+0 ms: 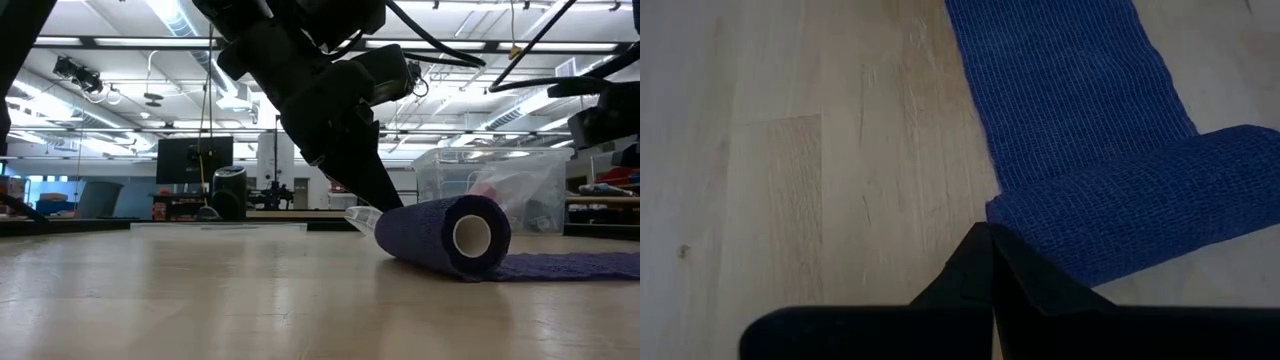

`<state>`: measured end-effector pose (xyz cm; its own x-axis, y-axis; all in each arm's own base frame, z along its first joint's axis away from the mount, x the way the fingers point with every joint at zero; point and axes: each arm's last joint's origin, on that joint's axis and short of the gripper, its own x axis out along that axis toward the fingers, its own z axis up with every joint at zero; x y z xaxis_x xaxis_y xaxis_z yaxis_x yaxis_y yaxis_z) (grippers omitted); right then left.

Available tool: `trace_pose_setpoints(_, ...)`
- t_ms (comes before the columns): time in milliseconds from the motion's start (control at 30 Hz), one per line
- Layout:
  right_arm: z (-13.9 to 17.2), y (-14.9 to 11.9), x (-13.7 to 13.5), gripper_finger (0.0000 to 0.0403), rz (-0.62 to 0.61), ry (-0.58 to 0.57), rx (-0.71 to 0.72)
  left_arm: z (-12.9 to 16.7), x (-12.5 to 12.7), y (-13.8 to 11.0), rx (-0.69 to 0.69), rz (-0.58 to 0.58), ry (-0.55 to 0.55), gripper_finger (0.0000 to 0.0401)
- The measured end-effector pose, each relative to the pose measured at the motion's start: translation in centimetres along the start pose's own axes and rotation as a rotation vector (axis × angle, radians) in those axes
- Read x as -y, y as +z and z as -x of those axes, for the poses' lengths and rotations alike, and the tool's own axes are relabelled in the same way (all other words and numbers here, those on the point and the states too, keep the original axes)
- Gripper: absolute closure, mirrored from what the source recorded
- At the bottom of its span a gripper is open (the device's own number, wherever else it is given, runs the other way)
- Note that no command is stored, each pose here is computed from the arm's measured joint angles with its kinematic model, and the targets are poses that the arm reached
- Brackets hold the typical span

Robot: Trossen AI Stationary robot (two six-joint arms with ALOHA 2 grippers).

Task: Roll bandage
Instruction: Roll the blue bandage

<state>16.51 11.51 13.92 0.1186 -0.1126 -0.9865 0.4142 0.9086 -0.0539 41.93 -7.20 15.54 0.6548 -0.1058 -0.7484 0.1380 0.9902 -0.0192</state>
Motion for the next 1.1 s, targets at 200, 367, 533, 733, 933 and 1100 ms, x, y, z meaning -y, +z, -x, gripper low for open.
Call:
trace_pose_setpoints(200, -0.1, 0.0, 0.2, 0.0403, -0.003, -0.023, 0.001, 0.0, 0.1, 0.2, 0.016, -0.002, -0.011, 0.0400)
trace_pose_setpoints(367, -0.1, 0.0, 0.3, 0.0403, -0.003, -0.036, 0.010, 0.0, 0.5, 0.3, 0.027, -0.010, -0.029, 0.0400)
trace_pose_setpoints(533, -0.2, 0.2, 0.5, 0.0403, -0.009, -0.059, 0.027, 0.0, 0.5, 0.3, 0.031, -0.012, -0.031, 0.0400)
trace_pose_setpoints(733, -0.2, 0.3, 0.7, 0.0403, -0.004, -0.078, 0.049, 0.0, 0.5, 0.4, 0.037, -0.016, -0.032, 0.0400)
trace_pose_setpoints(933, -0.3, 0.3, 0.9, 0.0403, -0.010, -0.107, 0.067, 1.5, 0.7, 0.7, 0.016, -0.048, 0.027, 0.0400)
trace_pose_setpoints(1100, -0.5, 0.2, 1.1, 0.0403, -0.012, -0.128, 0.079, 3.5, 1.5, 1.5, 0.015, -0.064, 0.057, 0.0400)
